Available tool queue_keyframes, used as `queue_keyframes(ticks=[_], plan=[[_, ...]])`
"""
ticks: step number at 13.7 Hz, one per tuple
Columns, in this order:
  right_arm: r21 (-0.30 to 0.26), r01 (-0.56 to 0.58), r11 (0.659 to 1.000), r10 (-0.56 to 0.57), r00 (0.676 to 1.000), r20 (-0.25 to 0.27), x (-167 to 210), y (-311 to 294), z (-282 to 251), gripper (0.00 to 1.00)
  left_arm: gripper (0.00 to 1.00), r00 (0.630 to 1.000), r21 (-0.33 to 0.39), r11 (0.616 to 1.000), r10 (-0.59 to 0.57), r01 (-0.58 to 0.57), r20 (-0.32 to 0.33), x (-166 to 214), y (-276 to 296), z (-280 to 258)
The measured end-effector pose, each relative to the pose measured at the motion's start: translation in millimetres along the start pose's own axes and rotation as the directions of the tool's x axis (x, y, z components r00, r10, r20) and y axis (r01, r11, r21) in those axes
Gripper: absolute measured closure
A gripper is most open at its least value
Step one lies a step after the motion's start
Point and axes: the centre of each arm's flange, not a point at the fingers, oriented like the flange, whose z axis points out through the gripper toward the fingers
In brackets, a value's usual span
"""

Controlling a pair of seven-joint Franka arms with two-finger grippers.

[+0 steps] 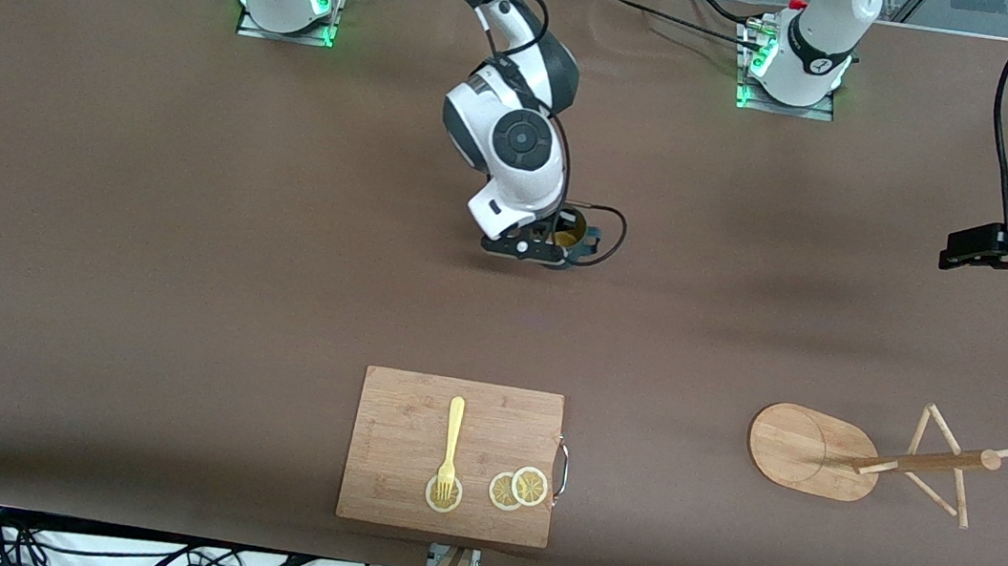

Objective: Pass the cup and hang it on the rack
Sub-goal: 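Close the right gripper on the teal mug's rim, then carry the mug to mid-table with the right gripper while the left gripper approaches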

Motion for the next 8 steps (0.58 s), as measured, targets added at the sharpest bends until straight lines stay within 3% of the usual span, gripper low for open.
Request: queue_keyframes(ticks=[8], plan=[[-0.027,0.017,0.999,-0.016,0.999,0.045,-31,-17,19,0.93,0.0,1.0,0.0,1.0,0.009,-0.009,0.006,3,5,4]])
